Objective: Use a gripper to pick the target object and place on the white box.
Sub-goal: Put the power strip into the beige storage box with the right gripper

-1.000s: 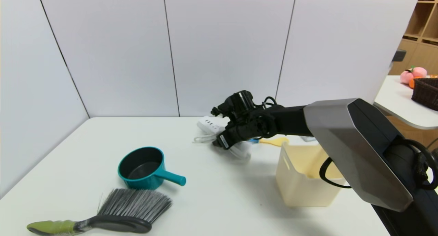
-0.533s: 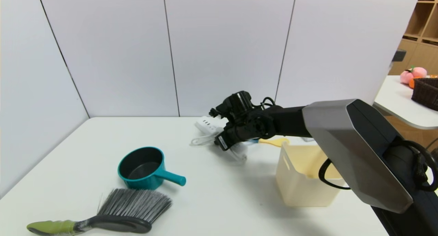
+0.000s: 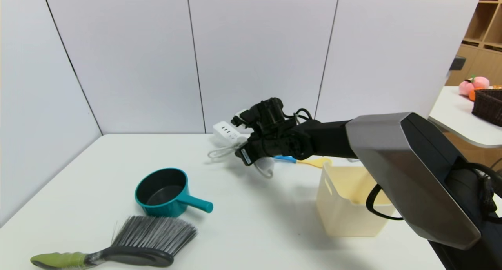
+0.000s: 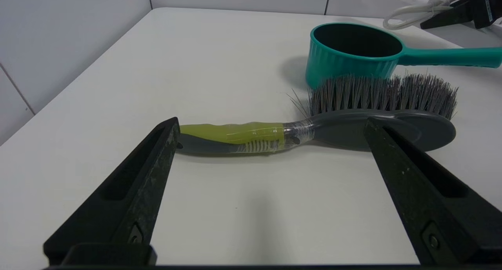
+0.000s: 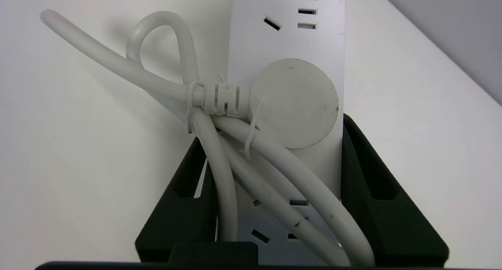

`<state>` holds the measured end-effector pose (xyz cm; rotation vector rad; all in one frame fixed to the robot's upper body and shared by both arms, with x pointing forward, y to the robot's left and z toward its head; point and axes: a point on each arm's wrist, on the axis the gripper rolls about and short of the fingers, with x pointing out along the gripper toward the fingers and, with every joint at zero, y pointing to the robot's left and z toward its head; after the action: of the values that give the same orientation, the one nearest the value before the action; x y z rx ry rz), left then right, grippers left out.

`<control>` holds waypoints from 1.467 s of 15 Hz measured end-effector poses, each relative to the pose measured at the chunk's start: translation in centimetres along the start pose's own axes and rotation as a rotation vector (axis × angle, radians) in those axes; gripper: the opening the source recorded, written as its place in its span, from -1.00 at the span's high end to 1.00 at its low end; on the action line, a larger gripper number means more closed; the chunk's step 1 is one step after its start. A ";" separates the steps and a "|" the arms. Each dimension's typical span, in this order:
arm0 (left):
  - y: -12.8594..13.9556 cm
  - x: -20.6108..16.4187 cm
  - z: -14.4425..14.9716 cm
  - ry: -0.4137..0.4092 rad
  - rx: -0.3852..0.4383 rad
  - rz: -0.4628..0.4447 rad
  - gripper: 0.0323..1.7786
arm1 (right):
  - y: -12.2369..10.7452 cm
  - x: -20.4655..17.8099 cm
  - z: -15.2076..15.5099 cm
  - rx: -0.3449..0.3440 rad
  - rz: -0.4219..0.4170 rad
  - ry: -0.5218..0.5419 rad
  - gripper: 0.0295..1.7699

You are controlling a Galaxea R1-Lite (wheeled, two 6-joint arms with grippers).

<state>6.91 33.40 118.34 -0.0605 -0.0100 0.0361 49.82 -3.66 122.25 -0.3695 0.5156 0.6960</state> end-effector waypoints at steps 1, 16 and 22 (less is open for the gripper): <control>0.0 0.0 0.0 0.000 0.000 0.000 -0.90 | 0.0 -0.2 0.2 0.000 -0.002 -0.009 0.06; 0.0 0.0 0.0 0.000 0.000 0.000 -0.90 | -1.6 -8.0 6.1 -0.062 -0.082 -0.208 0.06; 0.0 0.0 0.0 0.000 0.000 0.000 -0.90 | -3.1 -14.1 9.1 -0.125 -0.175 -0.321 0.06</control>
<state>6.91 33.40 118.34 -0.0607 -0.0100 0.0361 45.72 -8.65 138.05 -0.4051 0.1338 0.6044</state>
